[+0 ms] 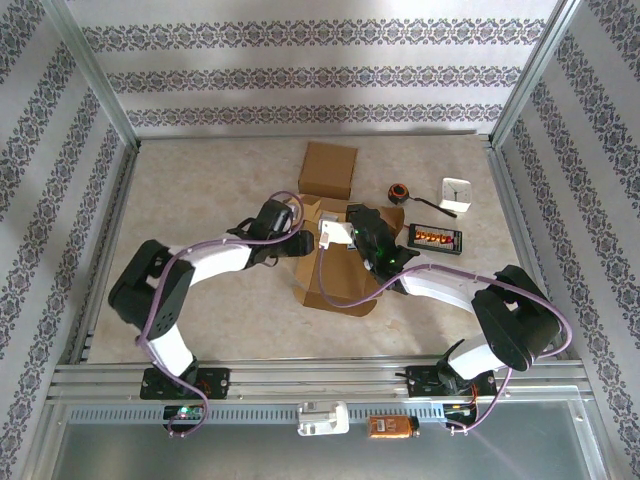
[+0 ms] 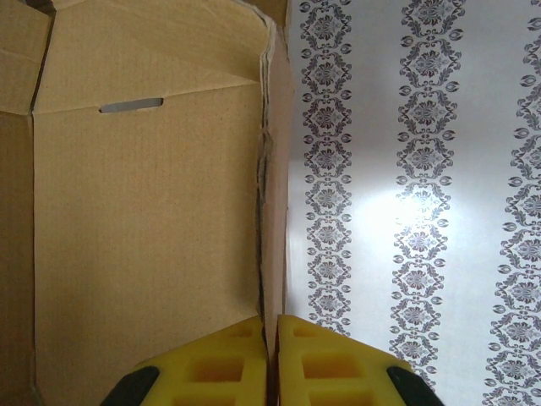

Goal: Fold the paper box

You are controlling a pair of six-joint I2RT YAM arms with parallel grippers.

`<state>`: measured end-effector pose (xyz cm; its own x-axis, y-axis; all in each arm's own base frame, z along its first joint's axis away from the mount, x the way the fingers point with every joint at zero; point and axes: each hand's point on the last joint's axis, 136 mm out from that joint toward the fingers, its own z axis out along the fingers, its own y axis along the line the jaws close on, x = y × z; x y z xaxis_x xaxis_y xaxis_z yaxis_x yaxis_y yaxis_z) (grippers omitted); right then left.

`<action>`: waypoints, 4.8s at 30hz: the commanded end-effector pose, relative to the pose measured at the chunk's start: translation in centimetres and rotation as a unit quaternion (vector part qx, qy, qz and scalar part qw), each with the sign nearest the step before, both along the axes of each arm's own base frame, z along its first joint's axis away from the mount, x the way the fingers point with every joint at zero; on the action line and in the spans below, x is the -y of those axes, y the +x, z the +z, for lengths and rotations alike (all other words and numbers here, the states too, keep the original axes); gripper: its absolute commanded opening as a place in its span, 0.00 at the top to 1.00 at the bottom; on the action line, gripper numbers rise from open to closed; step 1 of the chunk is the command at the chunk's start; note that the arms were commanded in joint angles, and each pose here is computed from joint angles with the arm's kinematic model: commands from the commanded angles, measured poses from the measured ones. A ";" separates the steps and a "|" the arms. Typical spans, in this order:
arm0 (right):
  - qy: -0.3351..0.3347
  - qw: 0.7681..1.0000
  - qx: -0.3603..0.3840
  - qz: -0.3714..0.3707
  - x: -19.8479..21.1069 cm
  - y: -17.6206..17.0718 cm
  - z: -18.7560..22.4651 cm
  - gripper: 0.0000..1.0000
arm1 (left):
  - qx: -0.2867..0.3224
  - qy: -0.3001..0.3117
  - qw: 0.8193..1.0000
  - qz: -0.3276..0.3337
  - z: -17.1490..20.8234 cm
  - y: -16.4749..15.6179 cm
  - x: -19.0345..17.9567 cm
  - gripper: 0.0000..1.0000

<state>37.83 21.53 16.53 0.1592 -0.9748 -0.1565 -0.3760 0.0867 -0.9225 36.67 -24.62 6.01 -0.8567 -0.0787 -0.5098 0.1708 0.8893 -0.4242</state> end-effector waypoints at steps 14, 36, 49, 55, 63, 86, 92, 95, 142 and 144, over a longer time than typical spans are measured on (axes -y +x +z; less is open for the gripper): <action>-0.001 0.999 -0.031 -0.004 0.8 -1.1 -1.4 0.90 | -0.002 -0.019 0.996 -0.091 -0.7 2.9 4.7 0.42; -0.005 0.999 -0.038 -0.005 0.5 -1.0 -1.9 0.90 | 0.011 -0.079 0.978 -0.195 0.1 0.8 9.7 0.51; -0.005 0.999 -0.037 -0.010 1.0 -1.2 -1.9 0.90 | 0.115 0.010 0.991 -0.074 8.2 3.6 -1.0 0.36; -0.001 0.999 -0.036 -0.010 1.0 -1.2 -1.6 0.90 | 0.104 0.067 0.990 -0.061 8.6 5.1 -5.6 0.34; 0.002 0.999 -0.039 -0.011 1.1 -1.5 -1.6 0.89 | 0.042 0.000 0.981 -0.187 7.0 4.1 -2.9 0.30; 0.344 0.899 -0.268 -0.047 -2.2 -7.4 6.6 0.21 | 0.074 0.031 0.976 -0.204 5.9 5.8 -1.6 0.90; 0.525 0.759 -0.371 -0.108 -1.1 -7.3 11.9 0.13 | 0.073 0.063 0.972 -0.215 5.8 6.0 -1.5 0.92; 0.595 0.682 -0.404 -0.133 1.0 -5.5 13.1 0.14 | 0.083 0.073 0.969 -0.220 6.1 6.1 -1.4 0.92; 0.581 0.521 -0.579 -0.236 3.8 -1.4 -2.1 0.52 | 0.209 -0.020 0.938 -0.274 12.5 6.5 4.4 1.00; 0.579 0.525 -0.577 -0.237 3.7 -1.4 -2.2 0.54 | 0.193 -0.032 0.943 -0.268 12.5 6.5 4.8 1.00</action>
